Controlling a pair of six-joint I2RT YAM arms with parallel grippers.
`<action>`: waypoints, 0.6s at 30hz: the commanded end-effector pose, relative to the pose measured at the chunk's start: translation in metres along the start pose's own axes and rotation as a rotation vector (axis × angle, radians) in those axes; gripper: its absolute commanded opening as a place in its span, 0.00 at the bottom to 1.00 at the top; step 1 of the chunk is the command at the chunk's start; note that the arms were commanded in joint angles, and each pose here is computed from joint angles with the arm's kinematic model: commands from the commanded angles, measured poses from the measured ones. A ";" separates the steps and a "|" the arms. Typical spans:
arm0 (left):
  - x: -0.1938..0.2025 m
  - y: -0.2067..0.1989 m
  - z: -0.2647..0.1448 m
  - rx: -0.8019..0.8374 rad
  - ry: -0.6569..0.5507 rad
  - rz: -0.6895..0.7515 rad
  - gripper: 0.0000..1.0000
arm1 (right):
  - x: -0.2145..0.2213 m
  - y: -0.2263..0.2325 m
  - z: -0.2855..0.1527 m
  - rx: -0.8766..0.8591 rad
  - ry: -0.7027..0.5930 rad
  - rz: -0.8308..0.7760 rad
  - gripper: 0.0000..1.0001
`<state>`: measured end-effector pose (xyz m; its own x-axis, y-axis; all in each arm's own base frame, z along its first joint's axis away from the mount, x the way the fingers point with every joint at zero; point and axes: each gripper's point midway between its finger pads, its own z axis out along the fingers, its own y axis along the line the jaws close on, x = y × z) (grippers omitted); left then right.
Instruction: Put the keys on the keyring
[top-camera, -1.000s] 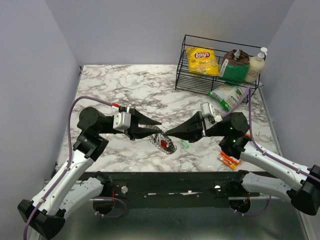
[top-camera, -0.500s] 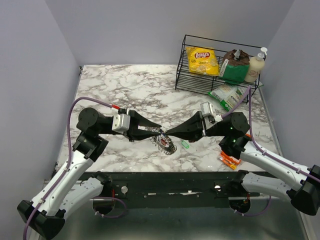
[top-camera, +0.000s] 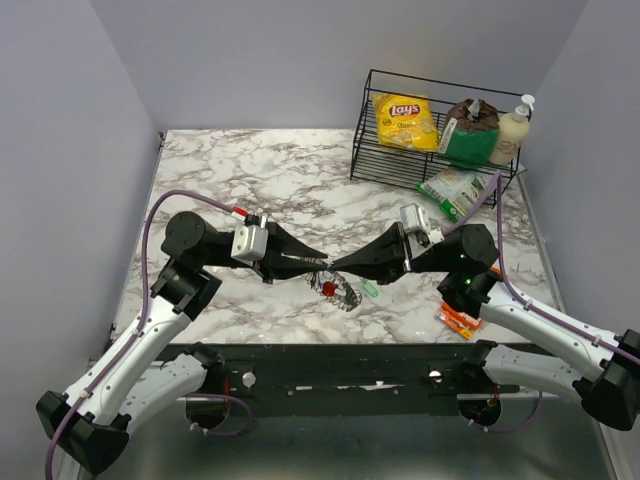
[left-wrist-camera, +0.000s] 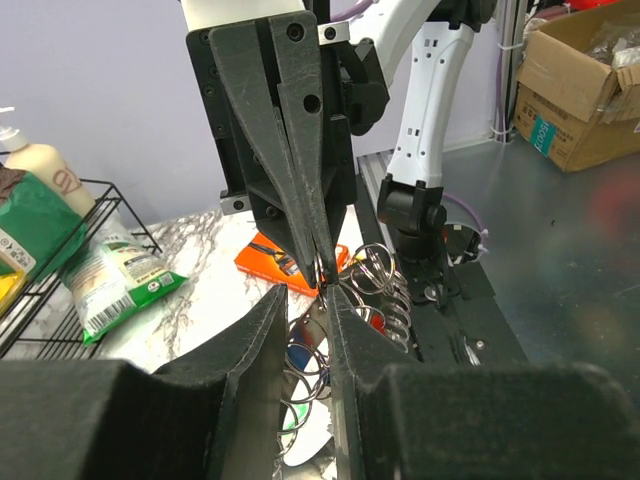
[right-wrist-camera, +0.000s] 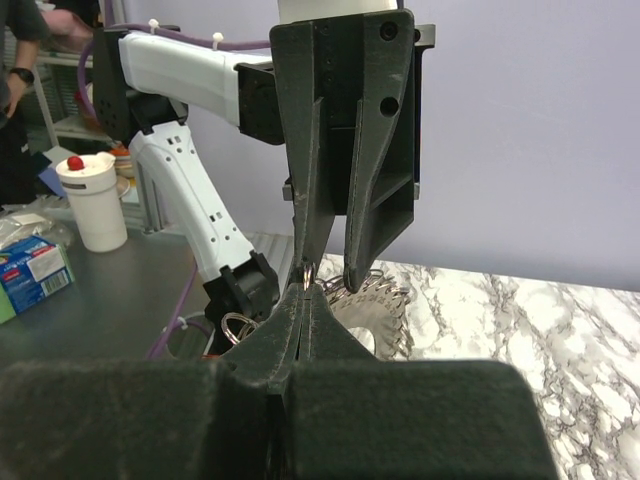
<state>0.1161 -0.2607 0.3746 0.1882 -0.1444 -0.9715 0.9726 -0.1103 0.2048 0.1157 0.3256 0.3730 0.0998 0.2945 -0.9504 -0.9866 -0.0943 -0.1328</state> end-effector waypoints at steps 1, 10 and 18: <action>-0.002 -0.001 0.005 0.015 -0.003 0.010 0.31 | -0.016 0.002 0.002 -0.016 -0.044 -0.048 0.01; 0.009 0.004 0.006 -0.010 0.056 0.012 0.13 | -0.016 0.002 0.002 -0.018 -0.043 -0.048 0.01; 0.011 0.008 0.000 -0.062 0.102 0.034 0.00 | -0.016 0.003 0.001 -0.018 -0.044 -0.052 0.01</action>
<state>0.1184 -0.2660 0.3697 0.2141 -0.0892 -0.9727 0.9696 -0.1010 0.2227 0.1168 0.3257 0.3720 0.1015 0.2915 -0.9512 -0.9866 -0.0932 -0.1339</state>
